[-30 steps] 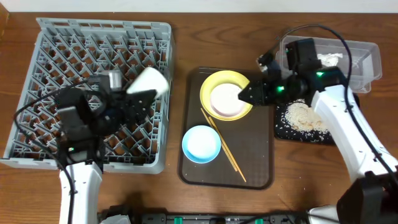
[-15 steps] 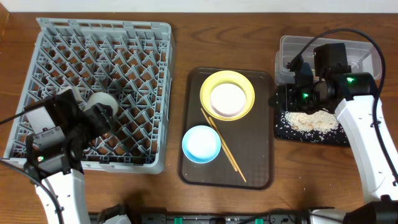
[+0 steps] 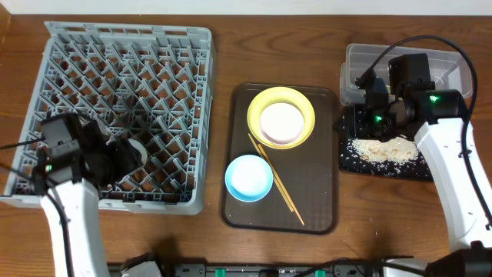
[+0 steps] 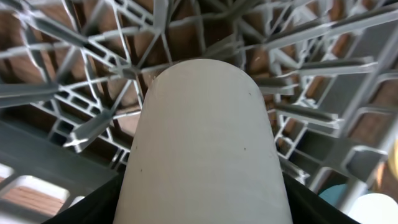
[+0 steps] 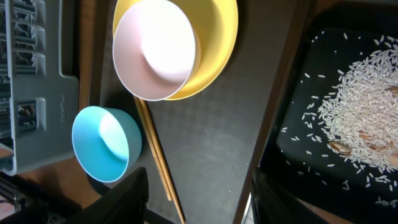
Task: Sort waste into correct bins and load items into the dishwasher
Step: 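Reach left gripper to blue bowl on brown tray and grasp rim, then carry blue bowl with left gripper into dish rack and release, then withdraw left gripper from rack and reach toward yellow plate, then grasp rim of pink bowl on yellow plate with left gripper, then carry pink bowl with left gripper into dish rack and release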
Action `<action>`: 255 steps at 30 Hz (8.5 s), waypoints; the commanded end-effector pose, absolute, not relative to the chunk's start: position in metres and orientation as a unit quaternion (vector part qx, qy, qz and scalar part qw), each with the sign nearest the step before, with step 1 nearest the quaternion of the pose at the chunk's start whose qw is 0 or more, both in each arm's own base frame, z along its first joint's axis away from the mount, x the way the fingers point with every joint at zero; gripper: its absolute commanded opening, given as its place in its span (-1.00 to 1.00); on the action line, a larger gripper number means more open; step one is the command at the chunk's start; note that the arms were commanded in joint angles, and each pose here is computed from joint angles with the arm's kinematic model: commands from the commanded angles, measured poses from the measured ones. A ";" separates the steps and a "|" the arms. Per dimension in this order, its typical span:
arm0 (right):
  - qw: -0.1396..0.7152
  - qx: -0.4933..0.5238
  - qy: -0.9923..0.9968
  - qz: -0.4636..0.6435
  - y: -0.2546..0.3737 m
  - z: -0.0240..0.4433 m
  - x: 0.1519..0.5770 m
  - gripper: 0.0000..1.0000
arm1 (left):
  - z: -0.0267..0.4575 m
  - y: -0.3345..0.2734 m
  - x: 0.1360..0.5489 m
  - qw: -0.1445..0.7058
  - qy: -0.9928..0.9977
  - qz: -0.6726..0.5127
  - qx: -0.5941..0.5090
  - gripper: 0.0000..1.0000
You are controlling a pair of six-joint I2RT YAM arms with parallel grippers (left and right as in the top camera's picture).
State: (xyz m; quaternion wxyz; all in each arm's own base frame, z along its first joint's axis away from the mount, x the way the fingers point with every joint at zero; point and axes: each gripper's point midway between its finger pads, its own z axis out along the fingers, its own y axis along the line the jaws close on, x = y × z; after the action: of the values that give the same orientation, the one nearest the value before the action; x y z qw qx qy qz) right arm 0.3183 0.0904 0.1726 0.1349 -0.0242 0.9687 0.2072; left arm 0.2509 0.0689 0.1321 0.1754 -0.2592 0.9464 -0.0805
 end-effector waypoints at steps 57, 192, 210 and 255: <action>0.118 0.129 0.981 0.085 0.001 0.169 0.305 0.87 | 0.050 -0.233 0.229 0.110 0.953 -0.007 0.284 0.74; 0.100 0.165 0.981 0.030 -0.035 0.164 0.292 0.96 | 0.222 -0.175 0.394 0.324 0.929 -0.140 0.111 0.89; 0.100 0.164 0.981 0.030 -0.035 0.164 0.292 0.99 | 0.078 -0.302 0.362 0.210 0.929 -0.106 0.286 0.90; 0.097 0.164 0.981 0.032 -0.034 0.164 0.291 0.97 | 0.191 -0.242 0.411 0.360 0.908 -0.083 0.200 -0.85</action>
State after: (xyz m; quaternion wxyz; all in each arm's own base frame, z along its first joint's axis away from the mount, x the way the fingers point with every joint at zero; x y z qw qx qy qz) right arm 0.2885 -0.0311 0.1540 0.0802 0.1606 0.9832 0.0346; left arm 0.3950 -0.2691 0.1543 0.3347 0.2361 0.9111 -0.0462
